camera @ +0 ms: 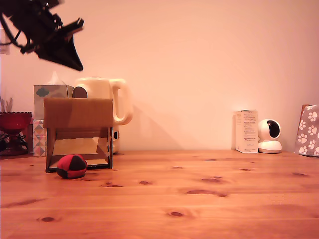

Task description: Drop the footbag into the cardboard dice tower

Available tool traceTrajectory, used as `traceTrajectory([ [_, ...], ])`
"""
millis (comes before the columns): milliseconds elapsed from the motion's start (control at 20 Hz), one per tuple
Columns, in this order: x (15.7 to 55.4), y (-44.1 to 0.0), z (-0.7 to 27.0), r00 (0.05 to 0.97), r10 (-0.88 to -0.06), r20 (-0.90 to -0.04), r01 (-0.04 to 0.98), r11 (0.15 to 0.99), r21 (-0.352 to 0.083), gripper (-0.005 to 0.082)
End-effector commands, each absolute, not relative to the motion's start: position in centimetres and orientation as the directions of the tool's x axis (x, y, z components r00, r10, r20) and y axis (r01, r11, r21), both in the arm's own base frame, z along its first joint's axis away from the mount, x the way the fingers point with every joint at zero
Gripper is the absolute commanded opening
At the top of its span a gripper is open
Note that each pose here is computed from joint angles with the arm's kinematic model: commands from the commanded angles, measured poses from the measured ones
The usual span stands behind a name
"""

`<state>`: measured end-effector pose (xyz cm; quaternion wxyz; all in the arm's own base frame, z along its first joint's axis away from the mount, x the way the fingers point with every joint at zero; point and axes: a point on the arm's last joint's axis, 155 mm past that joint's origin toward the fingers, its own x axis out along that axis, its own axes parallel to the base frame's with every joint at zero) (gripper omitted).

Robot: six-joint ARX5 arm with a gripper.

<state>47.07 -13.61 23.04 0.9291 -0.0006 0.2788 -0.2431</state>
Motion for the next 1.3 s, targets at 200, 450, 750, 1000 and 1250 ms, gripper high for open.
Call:
traceTrajectory([
  [200, 43.7, -13.4, 20.3, 0.727, -0.469, -0.502, 0.465, 0.874, -0.143, -0.0022],
  [450, 39.7, -12.9, 19.4, 0.763, -0.478, -0.435, 0.468, 0.873, -0.138, -0.0022],
  [750, 35.2, -11.6, 18.5, 0.812, -0.473, -0.343, 0.440, 0.881, -0.172, -0.0022],
  [1000, 31.7, -9.7, 16.4, 0.855, -0.410, -0.317, 0.372, 0.912, -0.176, -0.0022],
  [1250, 29.3, -7.6, 15.8, 0.894, -0.319, -0.313, 0.281, 0.946, -0.162, -0.0022],
])
